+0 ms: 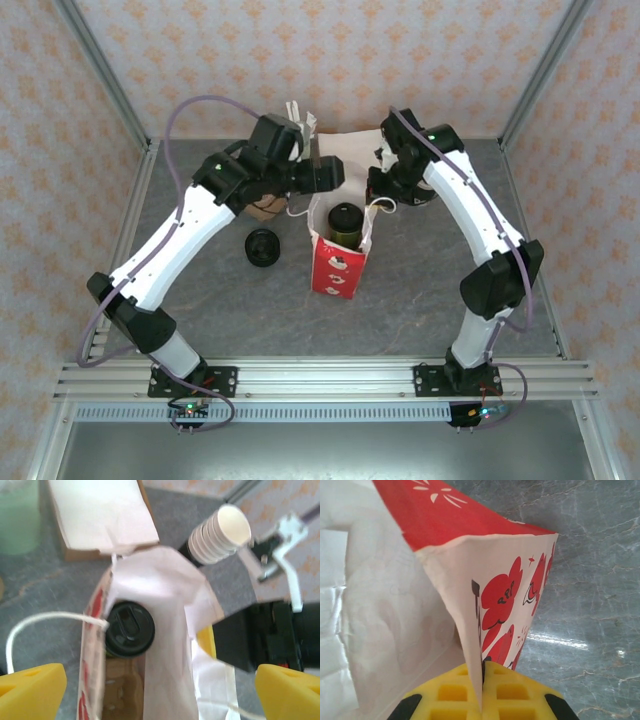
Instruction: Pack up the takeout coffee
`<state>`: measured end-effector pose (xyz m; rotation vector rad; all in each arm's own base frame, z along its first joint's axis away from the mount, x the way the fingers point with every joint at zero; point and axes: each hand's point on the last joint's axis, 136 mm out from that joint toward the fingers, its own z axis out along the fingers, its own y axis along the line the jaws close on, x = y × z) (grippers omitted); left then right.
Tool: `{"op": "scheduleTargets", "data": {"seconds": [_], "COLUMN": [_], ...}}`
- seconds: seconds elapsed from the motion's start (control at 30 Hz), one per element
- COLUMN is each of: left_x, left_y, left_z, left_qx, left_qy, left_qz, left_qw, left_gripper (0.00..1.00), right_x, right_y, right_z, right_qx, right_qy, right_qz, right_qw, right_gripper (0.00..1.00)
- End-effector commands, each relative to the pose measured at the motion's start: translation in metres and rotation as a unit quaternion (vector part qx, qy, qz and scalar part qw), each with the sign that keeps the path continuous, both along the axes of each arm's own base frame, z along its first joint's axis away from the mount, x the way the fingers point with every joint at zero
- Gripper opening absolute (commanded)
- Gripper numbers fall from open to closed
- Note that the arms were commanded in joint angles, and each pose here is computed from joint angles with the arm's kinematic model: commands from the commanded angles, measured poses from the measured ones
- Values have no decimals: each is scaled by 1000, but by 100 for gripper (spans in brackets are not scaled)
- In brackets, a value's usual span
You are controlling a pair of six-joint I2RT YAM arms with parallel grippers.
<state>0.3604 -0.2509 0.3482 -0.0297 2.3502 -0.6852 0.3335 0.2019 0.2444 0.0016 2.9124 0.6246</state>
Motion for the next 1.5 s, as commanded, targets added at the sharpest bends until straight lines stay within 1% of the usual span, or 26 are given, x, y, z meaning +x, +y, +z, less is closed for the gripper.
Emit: {"op": "scheduleTargets", "data": {"seconds": [0.0,0.1,0.23,0.3,0.37,0.5,0.6,0.67,0.73,0.77,0.83,0.97,1.03,1.13,1.23,1.37,1.4,1.47], "left_x": [11,25,45,56,66,86,99,111,121,133,144,161,170,181,190,197,198,199], "left_y": [26,41,70,82,87,99,110,114,120,123,128,138,146,152,158,165,165,165], "left_z": [30,43,48,49,52,50,46,44,43,30,22,16,11,7,14,8,5,-4], "left_qx": [13,21,48,57,61,78,103,108,101,102,96,120,121,114,112,120,124,128], "left_qy": [-39,-56,-64,-68,-76,-82,-85,-95,-101,-89,-82,-84,-77,-75,-91,-91,-89,-81], "left_qz": [37,71,133,162,178,210,239,248,257,260,262,262,269,274,281,287,287,286], "left_qw": [998,996,988,983,979,971,962,958,956,956,957,954,952,952,949,946,946,946], "left_gripper": [97,97,97,96,96,96,96,96,96,96,95,94,93,87,86,82,81,74], "right_x": [-10,-10,-11,-10,-10,-5,-1,3,6,7,10,17,21,25,28,32,35,39], "right_y": [5,5,8,9,10,5,5,3,1,-1,-6,-16,-21,-27,-32,-31,-33,-33], "right_z": [9,12,14,14,16,20,26,31,37,39,46,60,70,85,95,99,99,102], "right_qx": [28,34,42,45,49,35,31,29,28,26,26,38,53,69,79,87,84,91], "right_qy": [-11,-22,-29,-29,-35,-47,-55,-66,-76,-81,-92,-116,-131,-152,-167,-179,-186,-200], "right_qz": [15,15,24,27,30,24,22,18,15,12,6,-19,-32,-53,-68,-80,-88,-91], "right_qw": [999,999,998,998,998,998,998,997,997,996,995,992,989,985,980,977,975,971], "right_gripper": [0,0,3,8,18,33,37,40,41,42,42,43,42,42,42,41,40,39]}}
